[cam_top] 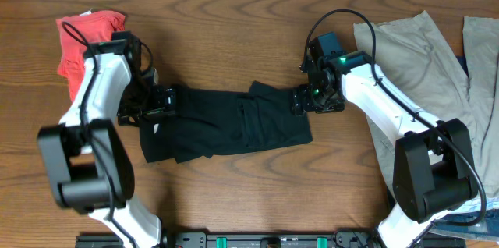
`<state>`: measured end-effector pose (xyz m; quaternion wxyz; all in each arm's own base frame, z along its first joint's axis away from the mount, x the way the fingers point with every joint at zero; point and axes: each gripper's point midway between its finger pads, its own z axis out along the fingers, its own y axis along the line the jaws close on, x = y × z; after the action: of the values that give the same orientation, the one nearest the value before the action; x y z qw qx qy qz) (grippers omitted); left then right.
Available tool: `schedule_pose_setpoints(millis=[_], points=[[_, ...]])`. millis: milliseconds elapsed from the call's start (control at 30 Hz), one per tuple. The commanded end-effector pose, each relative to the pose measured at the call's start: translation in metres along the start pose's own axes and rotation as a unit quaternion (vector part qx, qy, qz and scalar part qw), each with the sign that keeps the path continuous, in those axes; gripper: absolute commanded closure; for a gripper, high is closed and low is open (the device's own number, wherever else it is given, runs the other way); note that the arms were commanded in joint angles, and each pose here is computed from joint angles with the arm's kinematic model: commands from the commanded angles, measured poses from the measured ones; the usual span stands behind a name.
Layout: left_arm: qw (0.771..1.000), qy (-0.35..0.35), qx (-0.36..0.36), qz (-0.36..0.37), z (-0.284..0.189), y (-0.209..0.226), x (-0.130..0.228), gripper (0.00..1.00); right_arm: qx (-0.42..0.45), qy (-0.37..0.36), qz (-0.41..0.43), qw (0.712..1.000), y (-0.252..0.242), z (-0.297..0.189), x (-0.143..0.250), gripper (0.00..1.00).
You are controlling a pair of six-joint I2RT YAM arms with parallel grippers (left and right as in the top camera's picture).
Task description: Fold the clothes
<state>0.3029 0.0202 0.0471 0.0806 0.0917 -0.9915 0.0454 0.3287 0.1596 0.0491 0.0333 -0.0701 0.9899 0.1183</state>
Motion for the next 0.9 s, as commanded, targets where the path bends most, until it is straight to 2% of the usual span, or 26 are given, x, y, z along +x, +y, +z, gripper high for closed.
schedule_pose_setpoints(millis=[0, 367, 400, 467, 500, 533, 567, 700, 867], points=[[0.999, 0.039, -0.017, 0.006, 0.023, 0.008, 0.004, 0.07, -0.002, -0.018, 0.002, 1.000, 0.001, -0.012, -0.007, 0.23], [0.989, 0.144, -0.021, -0.020, 0.081, 0.012, 0.020, 0.08, -0.001, -0.013, 0.003, 1.000, 0.000, -0.012, -0.004, 0.23], [0.988, 0.149, -0.018, -0.021, 0.084, 0.011, 0.021, 0.13, -0.001, -0.013, 0.003, 1.000, 0.000, -0.012, -0.004, 0.23], [0.988, 0.151, -0.008, -0.023, 0.086, 0.008, 0.021, 0.32, -0.001, -0.013, 0.003, 1.000, 0.000, -0.012, -0.004, 0.23], [0.989, 0.148, 0.001, -0.023, 0.087, 0.005, 0.020, 0.53, -0.001, -0.013, 0.003, 1.000, 0.000, -0.012, -0.004, 0.23], [0.989, 0.148, 0.007, -0.024, 0.087, 0.003, 0.019, 0.67, -0.001, -0.013, 0.003, 1.000, 0.000, -0.012, -0.004, 0.23], [0.989, 0.147, 0.010, -0.025, 0.087, 0.002, 0.019, 0.75, -0.001, -0.013, 0.003, 1.000, 0.000, -0.012, -0.004, 0.23], [0.989, 0.143, 0.010, -0.025, 0.085, 0.002, 0.018, 0.88, 0.006, -0.014, 0.003, 1.000, -0.002, -0.012, -0.005, 0.23], [0.992, 0.120, 0.008, -0.033, 0.068, 0.004, 0.008, 0.92, 0.023, -0.015, 0.004, 1.000, -0.008, -0.012, -0.004, 0.22]])
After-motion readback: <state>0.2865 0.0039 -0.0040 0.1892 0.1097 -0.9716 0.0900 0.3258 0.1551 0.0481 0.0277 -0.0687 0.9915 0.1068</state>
